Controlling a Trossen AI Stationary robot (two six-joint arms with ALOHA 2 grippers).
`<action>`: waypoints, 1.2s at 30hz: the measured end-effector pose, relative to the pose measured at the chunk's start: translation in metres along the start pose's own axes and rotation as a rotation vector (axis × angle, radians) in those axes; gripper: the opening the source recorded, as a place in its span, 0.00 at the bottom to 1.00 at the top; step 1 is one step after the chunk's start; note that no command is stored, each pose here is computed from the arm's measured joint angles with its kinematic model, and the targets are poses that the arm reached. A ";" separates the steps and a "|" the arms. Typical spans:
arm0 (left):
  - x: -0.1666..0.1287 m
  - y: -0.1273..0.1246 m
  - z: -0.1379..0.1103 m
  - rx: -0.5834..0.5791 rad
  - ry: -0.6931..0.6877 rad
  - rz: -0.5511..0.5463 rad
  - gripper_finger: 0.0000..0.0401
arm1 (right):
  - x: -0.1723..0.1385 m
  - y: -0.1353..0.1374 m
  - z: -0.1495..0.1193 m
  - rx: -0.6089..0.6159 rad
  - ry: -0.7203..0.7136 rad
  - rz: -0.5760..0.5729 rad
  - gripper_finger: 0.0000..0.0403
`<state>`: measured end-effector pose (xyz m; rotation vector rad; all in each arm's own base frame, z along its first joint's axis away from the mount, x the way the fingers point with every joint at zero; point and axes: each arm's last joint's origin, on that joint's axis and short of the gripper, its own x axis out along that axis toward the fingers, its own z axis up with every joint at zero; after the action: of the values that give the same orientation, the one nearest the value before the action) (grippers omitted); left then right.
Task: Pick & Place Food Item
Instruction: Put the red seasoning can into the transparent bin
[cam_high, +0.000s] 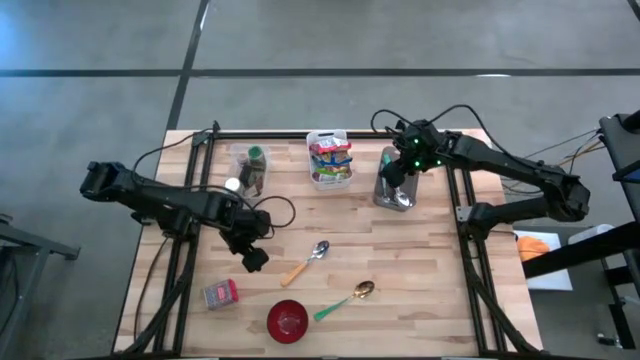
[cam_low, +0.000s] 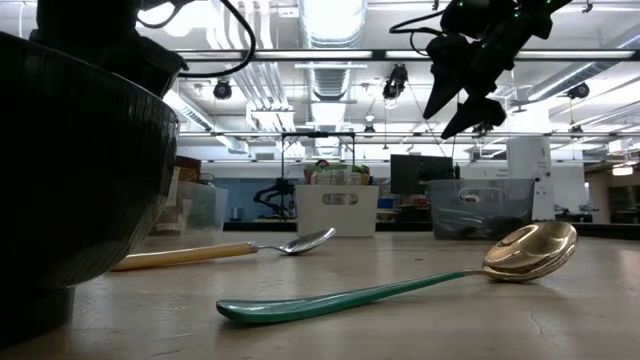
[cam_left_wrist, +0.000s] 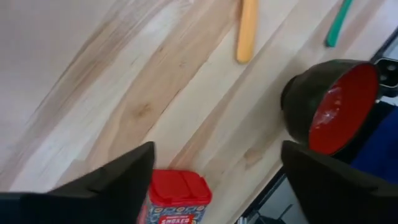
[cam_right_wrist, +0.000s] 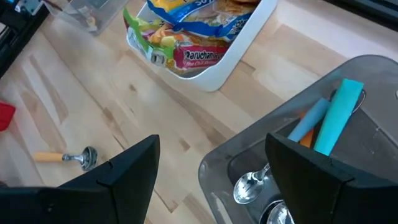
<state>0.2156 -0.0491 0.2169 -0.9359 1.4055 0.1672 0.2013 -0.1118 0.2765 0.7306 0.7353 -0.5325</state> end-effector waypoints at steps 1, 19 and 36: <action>0.001 0.001 0.000 0.000 0.001 0.001 0.90 | 0.000 0.000 0.000 -0.003 -0.001 -0.003 0.71; 0.012 -0.004 -0.040 -0.130 0.131 0.162 0.67 | 0.000 0.000 0.000 -0.007 -0.004 -0.006 0.71; 0.014 0.000 -0.054 -0.235 0.116 0.274 0.68 | 0.000 0.002 -0.001 -0.004 0.003 0.001 0.71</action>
<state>0.1782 -0.0894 0.2109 -0.9527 1.6437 0.4990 0.2025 -0.1096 0.2764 0.7284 0.7386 -0.5290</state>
